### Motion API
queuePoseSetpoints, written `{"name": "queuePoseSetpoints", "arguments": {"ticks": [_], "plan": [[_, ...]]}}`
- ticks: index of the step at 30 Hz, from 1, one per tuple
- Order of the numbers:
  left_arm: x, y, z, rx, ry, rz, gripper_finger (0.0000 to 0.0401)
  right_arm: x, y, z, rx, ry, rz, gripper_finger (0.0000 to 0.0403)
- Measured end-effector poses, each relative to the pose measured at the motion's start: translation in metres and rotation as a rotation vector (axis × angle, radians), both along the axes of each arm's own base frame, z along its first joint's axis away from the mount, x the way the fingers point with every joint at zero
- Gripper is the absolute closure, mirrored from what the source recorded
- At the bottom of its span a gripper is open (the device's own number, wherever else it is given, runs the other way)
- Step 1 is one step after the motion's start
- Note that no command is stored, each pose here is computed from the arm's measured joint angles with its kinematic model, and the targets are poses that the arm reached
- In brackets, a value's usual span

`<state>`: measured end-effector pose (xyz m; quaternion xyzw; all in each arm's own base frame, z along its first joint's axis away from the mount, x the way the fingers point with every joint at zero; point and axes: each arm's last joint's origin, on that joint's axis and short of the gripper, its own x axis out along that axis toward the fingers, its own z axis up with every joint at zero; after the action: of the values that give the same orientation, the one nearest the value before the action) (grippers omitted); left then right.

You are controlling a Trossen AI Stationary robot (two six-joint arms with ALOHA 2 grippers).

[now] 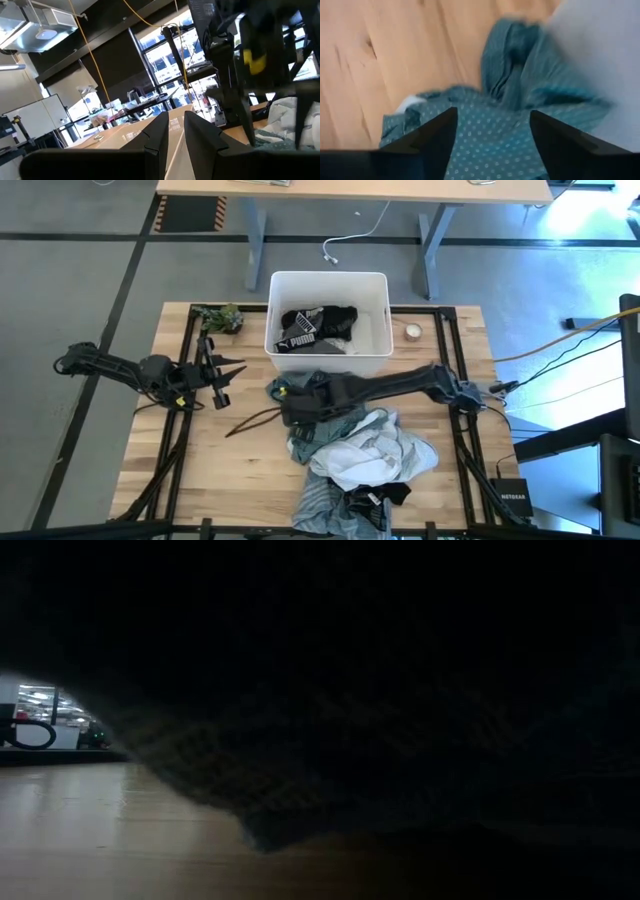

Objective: Sort clothes
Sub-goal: Put the blue patterned shirt into the white laundry bin

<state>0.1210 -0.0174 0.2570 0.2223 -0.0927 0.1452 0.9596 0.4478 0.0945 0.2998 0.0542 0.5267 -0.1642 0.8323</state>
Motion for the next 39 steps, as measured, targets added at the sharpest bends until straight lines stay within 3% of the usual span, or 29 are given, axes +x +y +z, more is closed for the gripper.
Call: {"name": "queuePoseSetpoints", "arguments": {"ticks": [7, 14, 19, 23, 28, 31, 37, 39], "plan": [[0.0, 0.0, 0.0, 0.002, 0.003, 0.0, 0.0345, 0.013, -0.022, -0.045, 0.035, 0.173, -0.12, 0.0095], [0.001, 0.0, -0.003, 0.008, 0.027, 0.0, 0.0345, 0.028, -0.02, -0.088, 0.024, 0.236, -0.116, 0.0093], [0.001, 0.0, -0.003, 0.008, 0.027, 0.0, 0.0345, 0.04, -0.018, -0.128, 0.111, 0.299, -0.077, 0.0094], [0.001, 0.0, -0.003, 0.008, 0.027, 0.0, 0.0345, 0.044, -0.018, -0.154, 0.114, 0.35, -0.066, 0.0108], [0.001, 0.0, -0.003, 0.025, 0.033, 0.004, 0.0345, 0.049, -0.015, -0.179, 0.151, 0.388, -0.018, 0.0158], [0.001, 0.0, -0.004, 0.033, 0.049, 0.005, 0.0345, 0.05, -0.012, -0.183, 0.191, 0.39, 0.015, 0.0213], [0.001, 0.0, -0.004, 0.041, 0.054, 0.007, 0.0345, 0.049, -0.004, -0.178, 0.164, 0.373, 0.054, 0.0357], [0.001, 0.0, -0.004, 0.06, 0.059, 0.011, 0.0345, 0.048, 0.002, -0.175, 0.132, 0.365, 0.075, 0.0364]]}}
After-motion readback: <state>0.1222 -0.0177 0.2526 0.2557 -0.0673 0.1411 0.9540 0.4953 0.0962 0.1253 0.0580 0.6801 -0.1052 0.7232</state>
